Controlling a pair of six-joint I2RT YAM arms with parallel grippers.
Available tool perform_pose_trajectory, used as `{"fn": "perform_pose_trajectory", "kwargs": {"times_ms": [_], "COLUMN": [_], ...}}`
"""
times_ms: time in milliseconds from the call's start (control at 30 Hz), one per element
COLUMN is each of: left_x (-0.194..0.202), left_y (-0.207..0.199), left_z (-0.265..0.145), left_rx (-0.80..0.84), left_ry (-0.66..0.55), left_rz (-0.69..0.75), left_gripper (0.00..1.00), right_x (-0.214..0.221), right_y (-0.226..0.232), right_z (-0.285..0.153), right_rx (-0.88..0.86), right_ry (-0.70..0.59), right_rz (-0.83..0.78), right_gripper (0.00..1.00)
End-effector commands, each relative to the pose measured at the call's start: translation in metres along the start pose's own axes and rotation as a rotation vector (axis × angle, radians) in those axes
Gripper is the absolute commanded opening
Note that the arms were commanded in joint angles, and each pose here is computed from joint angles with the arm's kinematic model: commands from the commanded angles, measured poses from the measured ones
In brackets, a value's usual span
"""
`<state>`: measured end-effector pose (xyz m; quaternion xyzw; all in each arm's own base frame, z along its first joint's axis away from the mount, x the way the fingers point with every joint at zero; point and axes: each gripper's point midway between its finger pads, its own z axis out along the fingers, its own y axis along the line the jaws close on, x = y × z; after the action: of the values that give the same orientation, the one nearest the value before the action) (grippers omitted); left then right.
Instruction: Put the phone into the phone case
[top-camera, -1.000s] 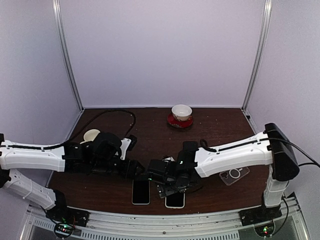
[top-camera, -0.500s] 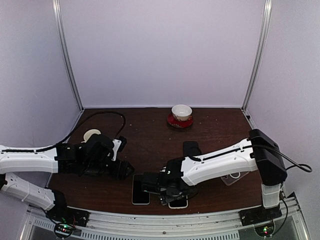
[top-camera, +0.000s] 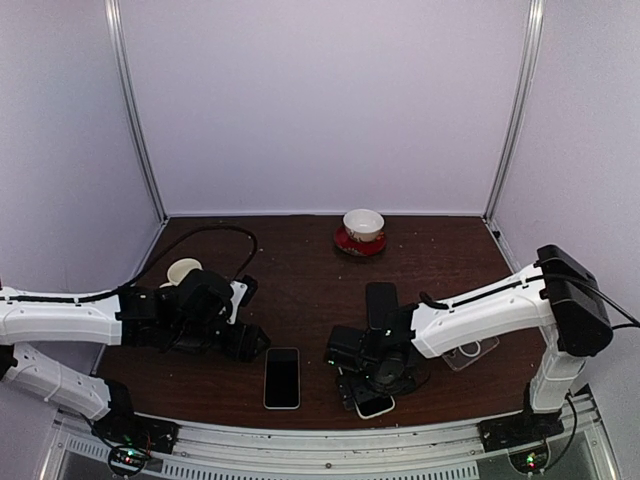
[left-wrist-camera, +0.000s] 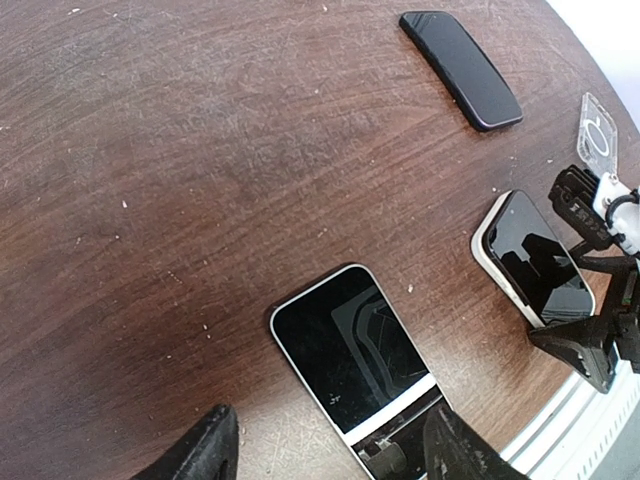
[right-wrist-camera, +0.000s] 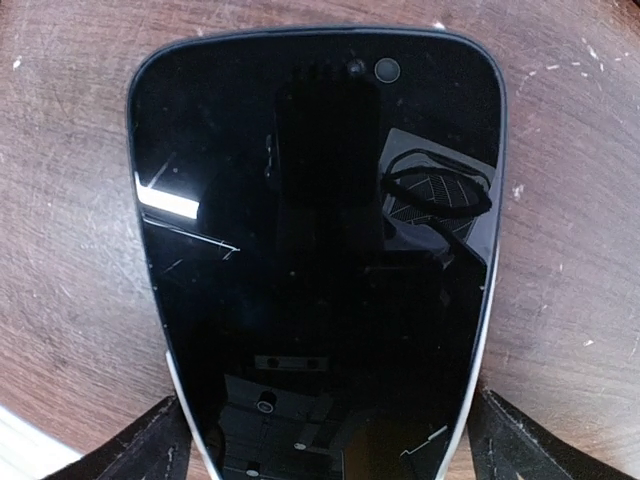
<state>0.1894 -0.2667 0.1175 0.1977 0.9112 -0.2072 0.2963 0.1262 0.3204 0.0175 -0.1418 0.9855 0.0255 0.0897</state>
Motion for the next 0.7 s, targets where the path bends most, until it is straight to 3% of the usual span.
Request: {"fn": "perform_pose_trajectory", "kwargs": {"times_ms": [0,67,167,367,533,667], "left_x": [-0.013,-0.013,-0.014,-0.02,-0.028,-0.045], "left_y": [-0.007,-0.007,-0.008,-0.01,-0.042,-0.073], "left_z": [-0.003,-0.003,-0.002,-0.004,0.002,-0.012], "left_rx": [0.023,0.024,0.029,0.015,0.177,0.362], "left_ry": [-0.034,-0.034,-0.034,-0.03,-0.059,-0.153], "left_rz": [0.01,0.01,0.015,0.051,0.065,0.018], "left_gripper": [0.68,0.68,0.67,0.64,0.69,0.73], "right_x": [0.007,0.009,0.008,-0.004,-0.038,-0.065], "right_y": [0.008,0.011,0.015,0.021,0.041,0.046], "right_z": [0.014,0.019,0.021,0.009,-0.027,-0.069], "right_rx": [-0.014,-0.019,-0.032,-0.046,-0.114,-0.142], "right_ry": [0.059,0.078,0.077,0.022,-0.193,-0.412], "right_rz": [-0.058,-0.071,-0.063,-0.085,-0.169,-0.19], "right_gripper": [0.97,0.94,0.78,0.59,0.45,0.4]}}
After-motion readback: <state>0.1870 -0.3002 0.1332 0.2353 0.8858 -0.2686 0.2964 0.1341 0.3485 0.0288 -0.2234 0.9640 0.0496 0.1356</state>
